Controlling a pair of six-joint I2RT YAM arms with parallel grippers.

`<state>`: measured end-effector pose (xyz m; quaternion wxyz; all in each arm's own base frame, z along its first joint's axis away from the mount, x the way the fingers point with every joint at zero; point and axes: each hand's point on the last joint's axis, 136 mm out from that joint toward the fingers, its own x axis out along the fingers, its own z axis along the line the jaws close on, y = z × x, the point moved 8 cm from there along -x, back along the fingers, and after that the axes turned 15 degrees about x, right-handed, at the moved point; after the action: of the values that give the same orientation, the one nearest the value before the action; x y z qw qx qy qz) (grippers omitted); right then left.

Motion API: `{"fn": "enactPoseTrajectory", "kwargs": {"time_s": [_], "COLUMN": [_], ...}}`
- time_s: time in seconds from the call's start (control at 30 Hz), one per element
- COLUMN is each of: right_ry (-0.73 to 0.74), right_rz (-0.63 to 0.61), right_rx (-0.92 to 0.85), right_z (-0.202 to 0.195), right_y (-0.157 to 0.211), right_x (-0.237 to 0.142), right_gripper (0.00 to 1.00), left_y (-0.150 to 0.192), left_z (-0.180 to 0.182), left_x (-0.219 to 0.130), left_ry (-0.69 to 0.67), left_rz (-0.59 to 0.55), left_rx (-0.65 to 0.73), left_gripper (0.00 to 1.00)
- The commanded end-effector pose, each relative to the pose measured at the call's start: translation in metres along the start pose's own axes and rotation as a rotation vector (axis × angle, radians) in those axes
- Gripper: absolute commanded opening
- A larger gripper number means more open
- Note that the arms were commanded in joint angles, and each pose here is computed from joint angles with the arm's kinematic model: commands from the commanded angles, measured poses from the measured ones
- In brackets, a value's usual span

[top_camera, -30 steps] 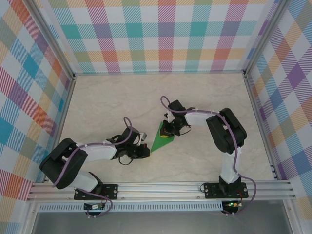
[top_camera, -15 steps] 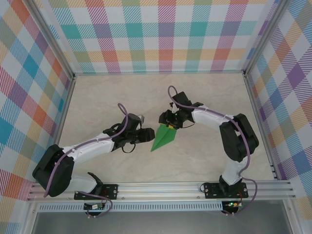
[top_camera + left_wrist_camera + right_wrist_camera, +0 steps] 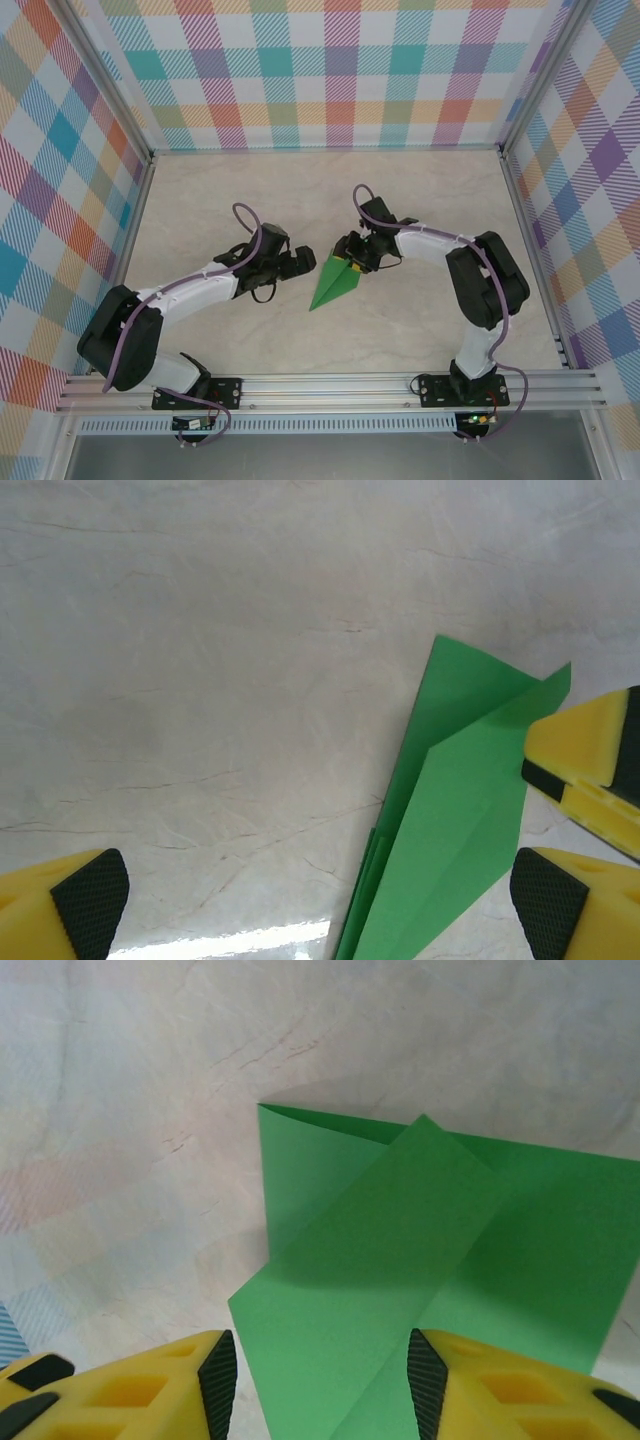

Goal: Fold a paper plane with a square sheet of paper (pick it up from the middle)
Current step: Pick up the paper from the center of the table.

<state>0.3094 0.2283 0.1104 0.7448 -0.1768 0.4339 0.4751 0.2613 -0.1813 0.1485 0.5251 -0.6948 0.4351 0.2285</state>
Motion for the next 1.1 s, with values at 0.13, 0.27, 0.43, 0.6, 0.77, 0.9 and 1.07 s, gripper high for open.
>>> {"fn": "enactPoseTrajectory", "kwargs": {"time_s": [0.13,0.27,0.43,0.6,0.77,0.9,1.07], "right_ry": [-0.066,-0.105,-0.113,-0.098,-0.198,-0.407,-0.584], "right_rz": [0.089,0.118,0.135,0.125,0.084,0.153,0.269], "right_rx": [-0.015,-0.023,-0.037,-0.046,-0.15,-0.22,-0.25], "right_z": [0.004,0.005,0.004,0.002,0.022,0.045,0.071], "right_y": [0.011,0.015,0.022,0.024,0.02,0.012,0.005], "right_x": [0.015,0.018,0.024,0.03,0.007,-0.023,-0.053], "right_gripper": [0.44,0.42,0.37,0.21,0.11,0.1,0.11], "left_y": [0.001,0.0,0.001,0.001,-0.005,-0.011,-0.021], "left_z": [0.012,0.013,0.016,0.02,0.017,0.011,-0.002], "left_x": [0.002,0.004,0.004,0.003,-0.007,-0.021,-0.037], "left_ry": [-0.033,-0.023,-0.01,0.029,0.186,0.312,0.489], "left_rz": [0.031,0.038,0.043,0.045,0.055,0.071,0.055], "left_rx": [-0.06,-0.077,-0.1,-0.142,-0.181,-0.192,-0.219], "left_gripper": [1.0,1.0,1.0,1.0,1.0,1.0,1.0]}}
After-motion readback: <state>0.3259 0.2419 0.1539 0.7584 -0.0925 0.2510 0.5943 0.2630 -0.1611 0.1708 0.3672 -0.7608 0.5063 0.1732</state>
